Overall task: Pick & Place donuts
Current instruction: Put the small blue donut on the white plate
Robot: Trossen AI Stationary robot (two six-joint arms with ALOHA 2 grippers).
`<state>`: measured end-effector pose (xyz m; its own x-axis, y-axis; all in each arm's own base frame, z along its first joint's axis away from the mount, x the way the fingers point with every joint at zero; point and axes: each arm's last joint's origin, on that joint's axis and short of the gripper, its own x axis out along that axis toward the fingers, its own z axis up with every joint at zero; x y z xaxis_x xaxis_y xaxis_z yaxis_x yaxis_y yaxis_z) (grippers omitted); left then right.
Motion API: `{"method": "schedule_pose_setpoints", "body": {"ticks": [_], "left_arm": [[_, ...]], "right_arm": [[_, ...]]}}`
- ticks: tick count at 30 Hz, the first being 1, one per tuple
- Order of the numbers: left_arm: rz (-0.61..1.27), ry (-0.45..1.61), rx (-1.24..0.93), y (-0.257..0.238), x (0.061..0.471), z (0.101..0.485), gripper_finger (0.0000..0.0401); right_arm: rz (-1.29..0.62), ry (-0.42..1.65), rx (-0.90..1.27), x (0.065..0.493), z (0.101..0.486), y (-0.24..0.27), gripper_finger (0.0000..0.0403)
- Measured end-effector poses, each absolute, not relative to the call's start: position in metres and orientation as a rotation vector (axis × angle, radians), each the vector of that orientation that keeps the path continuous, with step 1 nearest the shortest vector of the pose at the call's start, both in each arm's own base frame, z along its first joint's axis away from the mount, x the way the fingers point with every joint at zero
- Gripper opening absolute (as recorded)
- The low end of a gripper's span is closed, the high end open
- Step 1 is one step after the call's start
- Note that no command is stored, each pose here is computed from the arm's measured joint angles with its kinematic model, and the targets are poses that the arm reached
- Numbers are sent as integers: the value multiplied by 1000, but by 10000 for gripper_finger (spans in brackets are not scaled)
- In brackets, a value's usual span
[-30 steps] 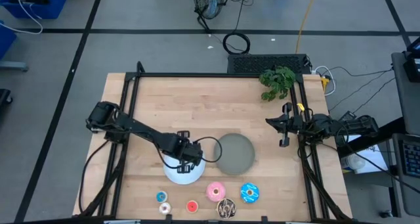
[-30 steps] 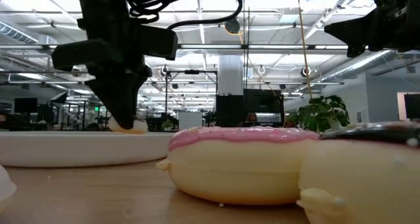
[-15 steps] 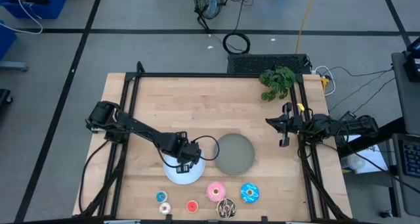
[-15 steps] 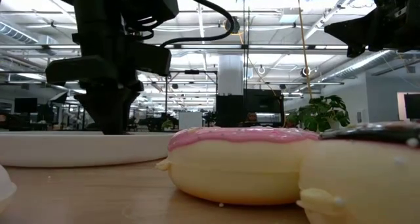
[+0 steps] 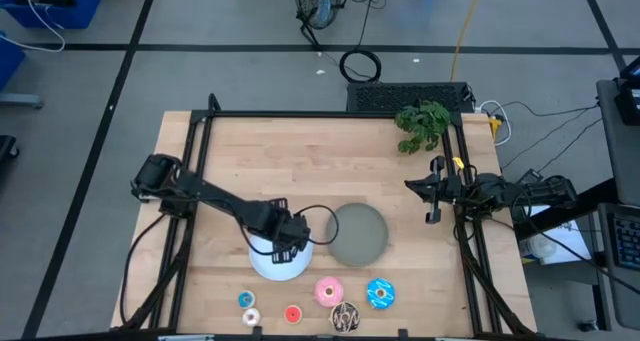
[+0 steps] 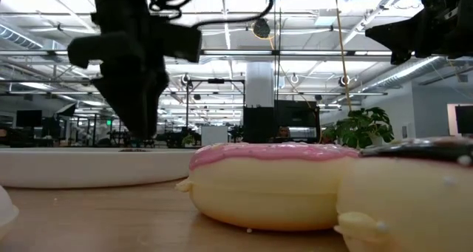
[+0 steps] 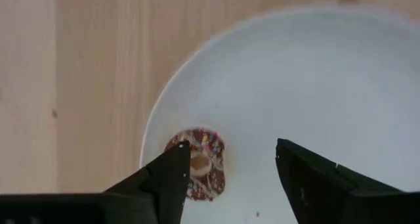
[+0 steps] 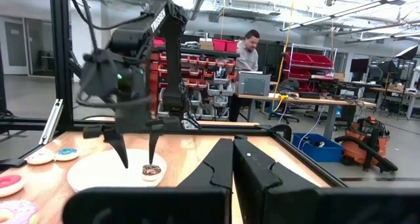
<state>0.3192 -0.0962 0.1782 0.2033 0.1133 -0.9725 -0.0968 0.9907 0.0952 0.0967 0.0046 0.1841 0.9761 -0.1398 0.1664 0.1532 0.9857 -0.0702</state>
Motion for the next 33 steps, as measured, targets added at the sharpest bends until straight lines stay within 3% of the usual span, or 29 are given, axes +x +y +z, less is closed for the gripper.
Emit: {"method": "schedule_pose_setpoints", "body": {"ticks": [6,11,22,29,33], "left_arm": [[141,1349,32,-109,325,208,229],[99,1404,-161,-125,323,230,199],[18,1468,-102,-190,285,237,14],[32,1464,-117,-233,250,236,13],[137,1446,-170,-251,229,230,5]], "right_arm": [[-148,-162,-83,97,184,5,0],[-148,-162,-83,97,184,5,0],[-148,-161,-83,97,184,5,0],[-147,-161,-83,97,184,5,0],[-146,-161,-83,97,184,5,0]]}}
